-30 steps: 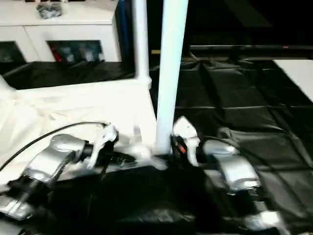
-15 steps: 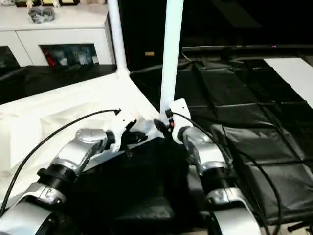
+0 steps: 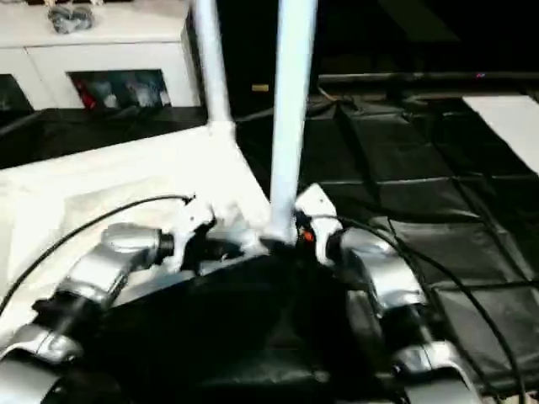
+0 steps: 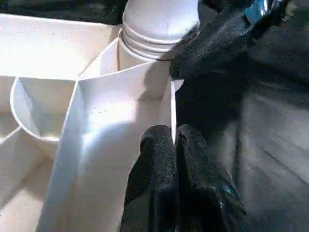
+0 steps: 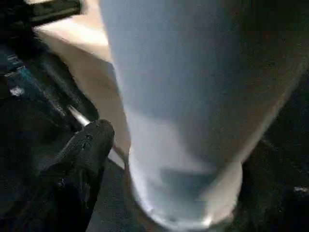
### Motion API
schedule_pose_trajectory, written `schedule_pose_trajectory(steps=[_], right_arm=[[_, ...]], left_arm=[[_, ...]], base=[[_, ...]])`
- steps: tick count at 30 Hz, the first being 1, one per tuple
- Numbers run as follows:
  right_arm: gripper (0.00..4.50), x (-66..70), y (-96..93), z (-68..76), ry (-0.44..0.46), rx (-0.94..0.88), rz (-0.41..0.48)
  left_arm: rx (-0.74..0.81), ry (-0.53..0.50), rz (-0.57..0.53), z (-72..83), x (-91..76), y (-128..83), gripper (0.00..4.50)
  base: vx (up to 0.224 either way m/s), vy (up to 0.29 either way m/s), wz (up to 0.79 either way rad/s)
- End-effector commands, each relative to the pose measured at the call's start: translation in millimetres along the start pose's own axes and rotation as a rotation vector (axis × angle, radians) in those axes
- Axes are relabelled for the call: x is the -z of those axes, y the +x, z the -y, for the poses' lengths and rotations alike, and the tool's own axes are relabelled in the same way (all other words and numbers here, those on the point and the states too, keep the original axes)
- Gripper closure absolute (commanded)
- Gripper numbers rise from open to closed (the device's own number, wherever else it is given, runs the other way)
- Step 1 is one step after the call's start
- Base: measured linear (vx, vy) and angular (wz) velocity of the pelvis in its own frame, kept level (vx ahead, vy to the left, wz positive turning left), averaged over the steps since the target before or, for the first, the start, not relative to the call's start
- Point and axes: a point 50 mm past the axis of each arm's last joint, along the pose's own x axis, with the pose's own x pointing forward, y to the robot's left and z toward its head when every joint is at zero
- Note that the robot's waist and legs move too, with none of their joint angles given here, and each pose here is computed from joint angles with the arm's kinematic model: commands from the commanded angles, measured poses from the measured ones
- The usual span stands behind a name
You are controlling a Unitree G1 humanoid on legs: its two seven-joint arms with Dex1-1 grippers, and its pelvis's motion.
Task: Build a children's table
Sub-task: Rotate leg to tighten
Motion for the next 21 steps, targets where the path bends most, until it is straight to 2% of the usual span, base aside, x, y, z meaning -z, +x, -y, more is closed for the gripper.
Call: schedule_pose_trajectory(steps=[1, 6, 14, 21], right_arm=[[0.73, -1.8, 3.0, -22.3, -0.023, -0.21, 0.02], [1.13, 0.8, -5.3, -29.8, -0.031, -0.275, 0.0], [1.73, 4.0, -7.2, -33.5, -0.033, -0.303, -0.022], [1.85, 5.3, -6.6, -37.6, -0.02, -0.329, -0.031]], left_arm=[[0.136, 0.065, 0.052, 9.8, -13.2, -0.5, 4.5], [0.182, 0.059, 0.036, 12.2, -9.2, -9.1, 4.5], [0.211, 0.051, 0.034, 14.7, -9.0, -13.5, 4.5], [0.22, 0.04, 0.038, 16.7, -7.2, -15.4, 4.5]], base=[[0.0, 0.0, 0.0], [0.0, 0.0, 0.0], [0.0, 0.0, 0.0], [0.0, 0.0, 0.0]])
